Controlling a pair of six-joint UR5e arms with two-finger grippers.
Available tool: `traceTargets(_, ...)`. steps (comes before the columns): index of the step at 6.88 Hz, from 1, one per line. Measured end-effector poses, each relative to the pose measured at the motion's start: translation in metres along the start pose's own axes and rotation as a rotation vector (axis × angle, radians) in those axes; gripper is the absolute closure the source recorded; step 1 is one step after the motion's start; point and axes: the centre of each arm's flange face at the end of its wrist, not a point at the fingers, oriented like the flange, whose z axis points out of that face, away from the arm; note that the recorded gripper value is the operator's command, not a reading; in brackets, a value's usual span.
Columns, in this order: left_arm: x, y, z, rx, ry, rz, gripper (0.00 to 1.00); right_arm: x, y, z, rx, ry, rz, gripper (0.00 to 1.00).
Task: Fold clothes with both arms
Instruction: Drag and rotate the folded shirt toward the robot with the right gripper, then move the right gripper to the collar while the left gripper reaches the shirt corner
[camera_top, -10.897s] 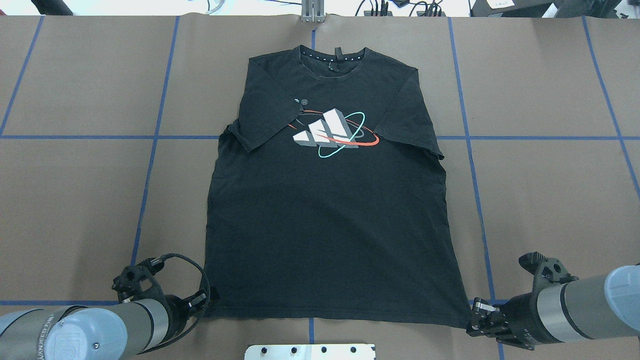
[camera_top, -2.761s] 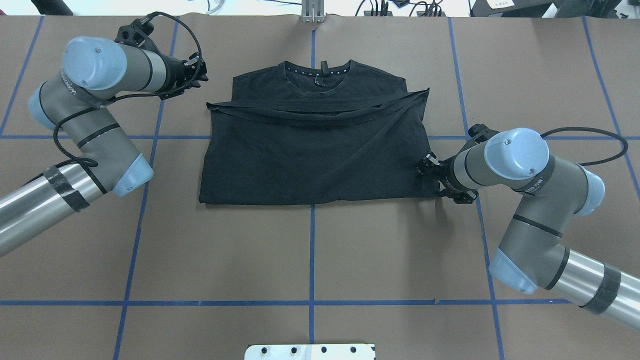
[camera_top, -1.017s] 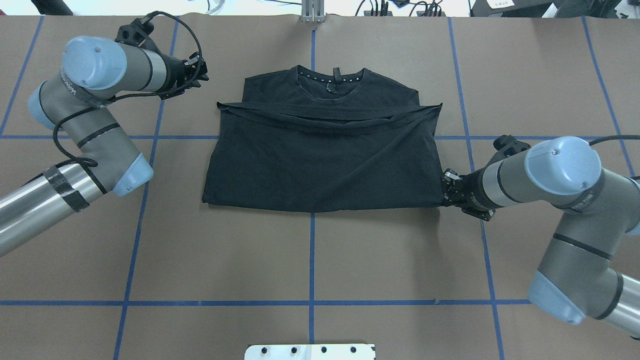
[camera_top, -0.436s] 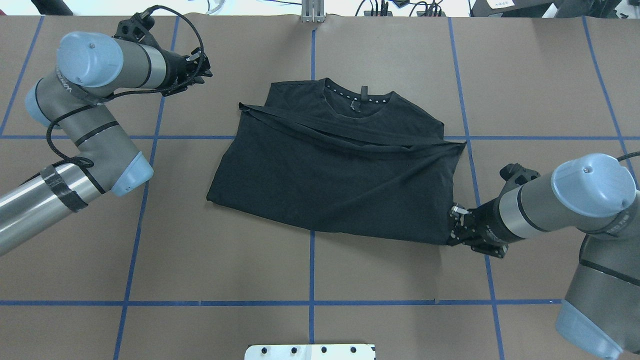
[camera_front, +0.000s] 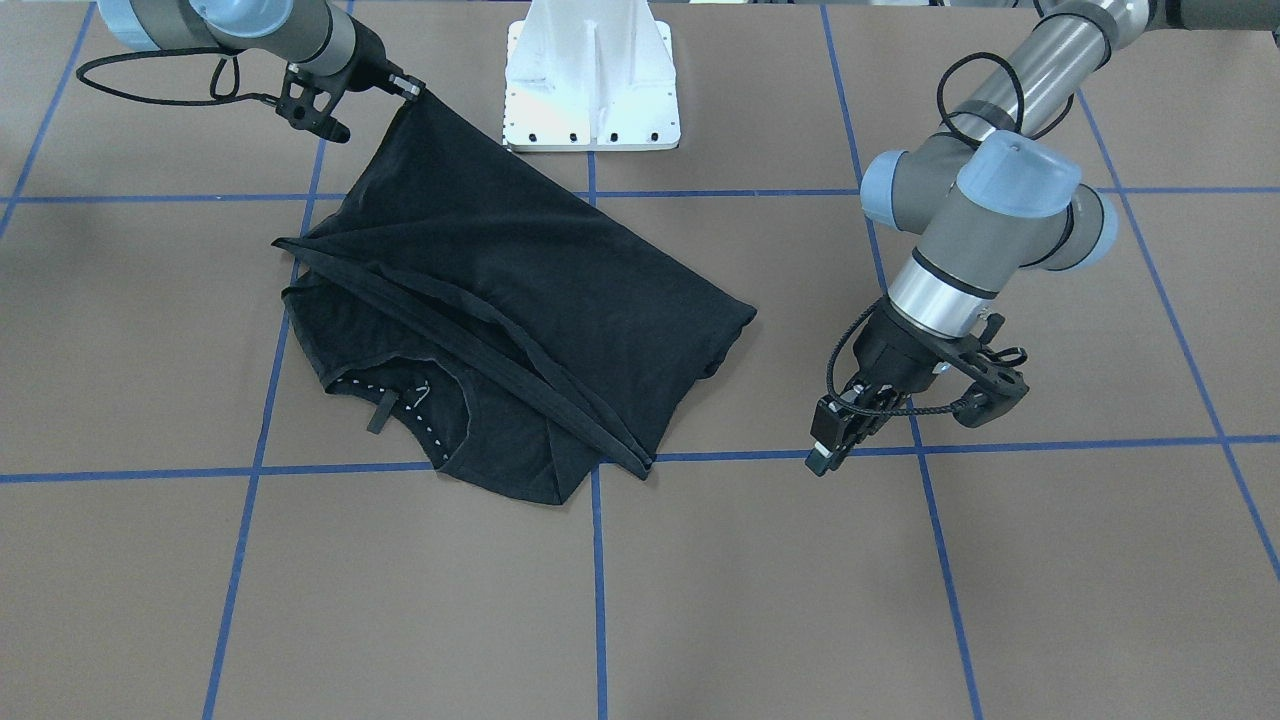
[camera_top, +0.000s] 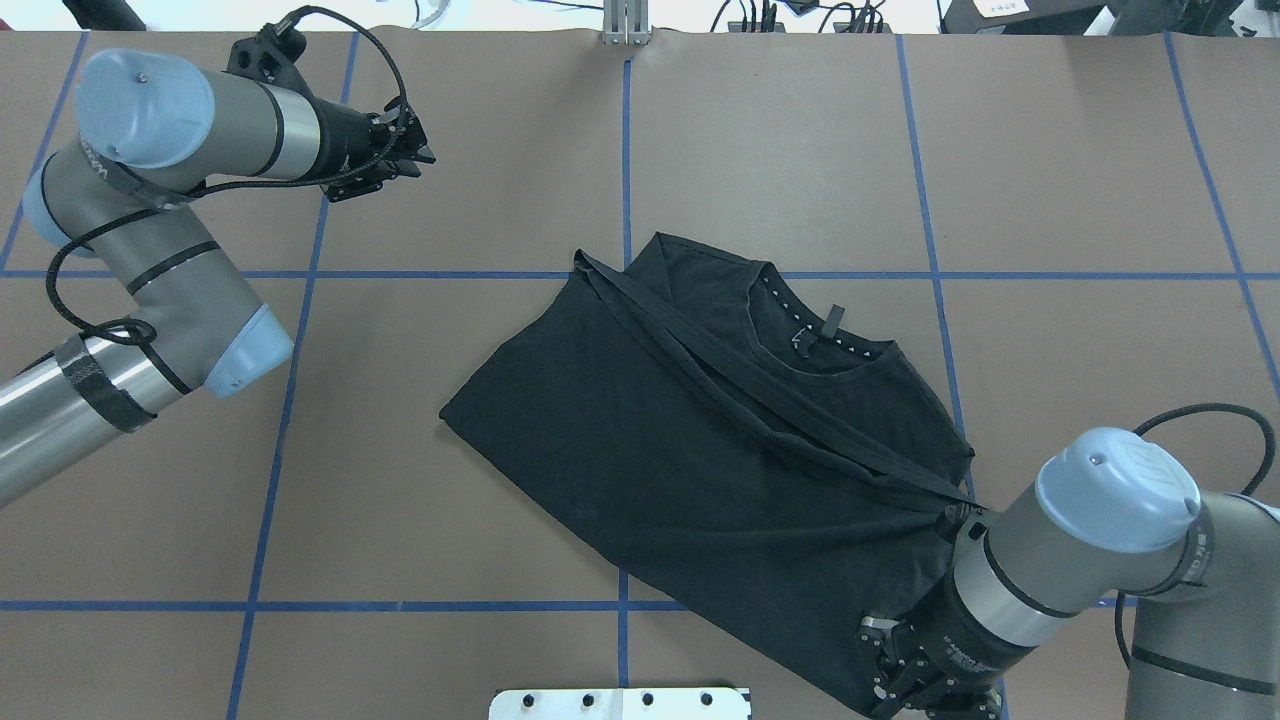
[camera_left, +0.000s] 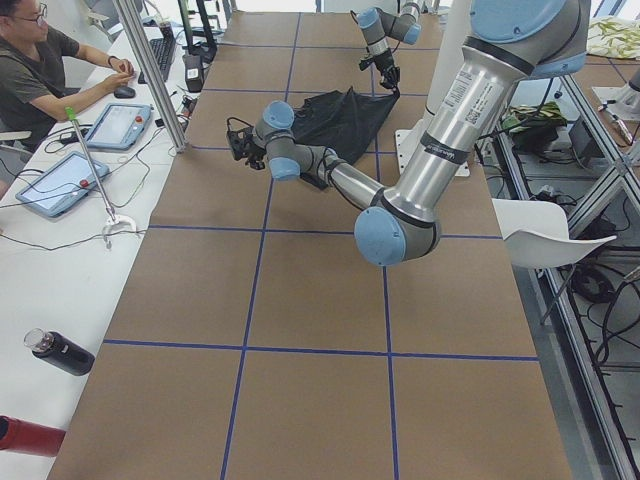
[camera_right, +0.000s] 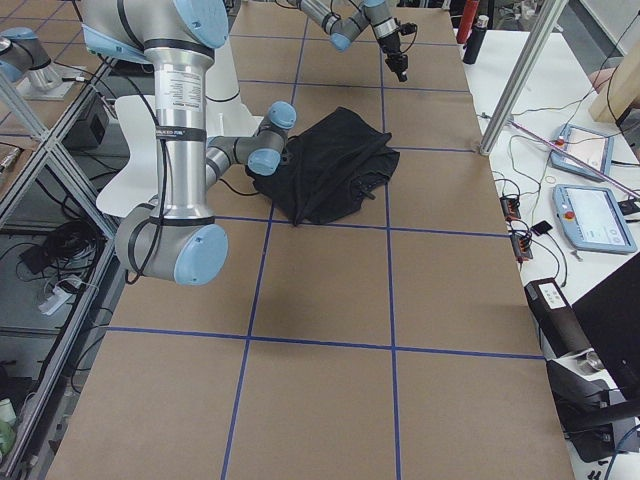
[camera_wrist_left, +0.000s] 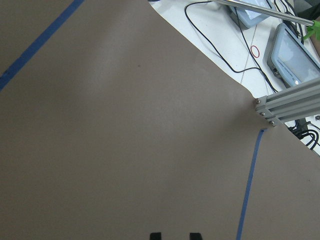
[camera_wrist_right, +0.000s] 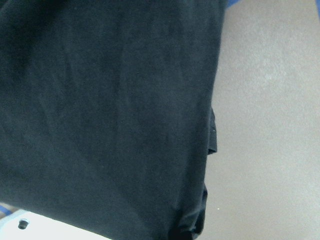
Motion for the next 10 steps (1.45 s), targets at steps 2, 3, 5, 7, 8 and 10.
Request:
traceTargets(2,-0.009,0.014,-0.019,-0.063,0.01,-0.04,0.68,0.002,0.009,0.009,-0.019,0.016,-0.011,0.0)
traceTargets(3,-0.015,0.031,-0.029,-0.105,0.014,-0.072,0.68,-0.003,0.0,-0.001,0.0,-0.007,0.001,0.0)
traceTargets(5,-0.044,0.08,-0.044,-0.186,-0.006,-0.112,0.52,-0.03,-0.045,-0.049,0.091,-0.12,0.053,0.0)
traceTargets(7,-0.078,0.127,-0.047,-0.249,-0.056,-0.152,0.45,-0.078,-0.107,-0.109,0.2,-0.245,0.085,0.0)
traceTargets(8,-0.091,0.147,-0.041,-0.27,-0.083,-0.163,0.44,-0.097,-0.136,-0.136,0.256,-0.285,0.067,0.0)
traceTargets(10,-0.102,0.173,-0.027,-0.278,-0.11,-0.161,0.45,-0.112,-0.175,-0.164,0.357,-0.309,0.015,0.0)
